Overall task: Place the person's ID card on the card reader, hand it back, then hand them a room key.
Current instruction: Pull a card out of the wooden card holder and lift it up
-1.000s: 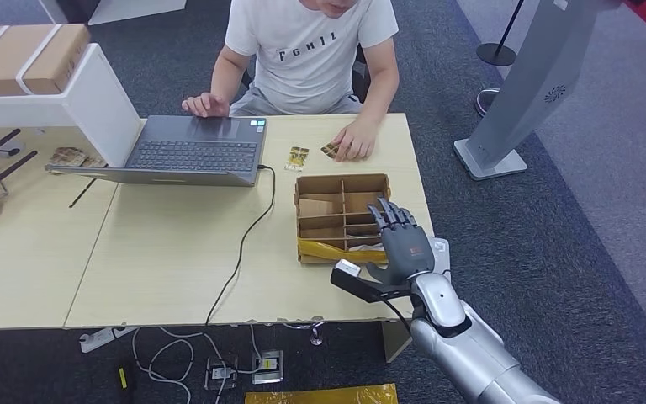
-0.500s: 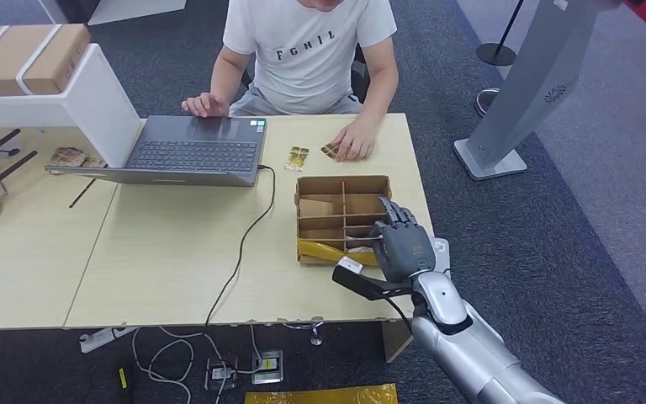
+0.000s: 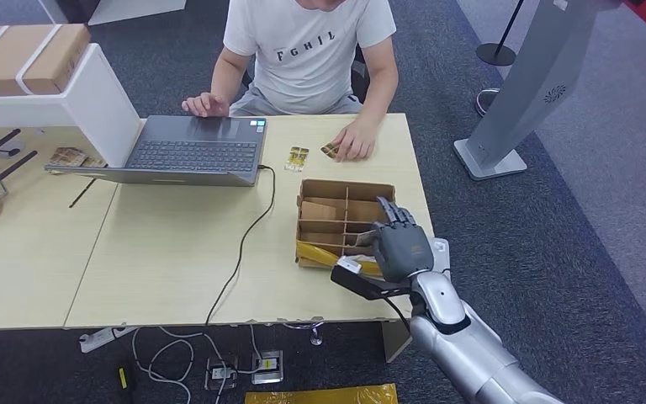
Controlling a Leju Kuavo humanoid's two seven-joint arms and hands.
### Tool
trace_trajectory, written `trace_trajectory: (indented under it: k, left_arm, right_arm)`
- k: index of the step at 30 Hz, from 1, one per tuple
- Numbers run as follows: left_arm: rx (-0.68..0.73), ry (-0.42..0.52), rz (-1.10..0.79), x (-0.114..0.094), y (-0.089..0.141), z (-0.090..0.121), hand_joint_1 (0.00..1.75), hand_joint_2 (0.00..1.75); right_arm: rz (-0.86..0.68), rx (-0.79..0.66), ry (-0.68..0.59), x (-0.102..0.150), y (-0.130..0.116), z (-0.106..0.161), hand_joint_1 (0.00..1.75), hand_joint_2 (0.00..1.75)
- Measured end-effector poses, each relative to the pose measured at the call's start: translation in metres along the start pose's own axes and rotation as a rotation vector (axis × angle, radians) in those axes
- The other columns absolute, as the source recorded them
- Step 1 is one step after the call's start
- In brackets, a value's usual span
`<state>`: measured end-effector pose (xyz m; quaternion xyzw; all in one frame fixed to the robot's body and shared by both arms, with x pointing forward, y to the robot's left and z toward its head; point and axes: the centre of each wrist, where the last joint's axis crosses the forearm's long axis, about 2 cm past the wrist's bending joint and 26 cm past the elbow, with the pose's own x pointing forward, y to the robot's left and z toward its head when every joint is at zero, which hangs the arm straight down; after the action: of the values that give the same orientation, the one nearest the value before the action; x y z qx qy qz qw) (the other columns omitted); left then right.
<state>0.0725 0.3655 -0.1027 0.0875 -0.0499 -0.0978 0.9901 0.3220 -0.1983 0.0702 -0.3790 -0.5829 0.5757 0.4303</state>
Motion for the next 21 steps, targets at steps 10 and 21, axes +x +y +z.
trace_trajectory:
  k: [10, 21]
  left_arm:
    - [0.003, -0.001, -0.002, 0.000, 0.000, 0.000, 0.00, 0.00]
    - [0.007, -0.009, -0.002, 0.000, 0.000, 0.000, 0.00, 0.00]
  right_arm:
    - [0.021, -0.038, 0.026, 0.001, -0.002, -0.002, 1.75, 1.75]
    - [0.062, -0.335, 0.060, -0.016, -0.080, -0.021, 1.75, 1.75]
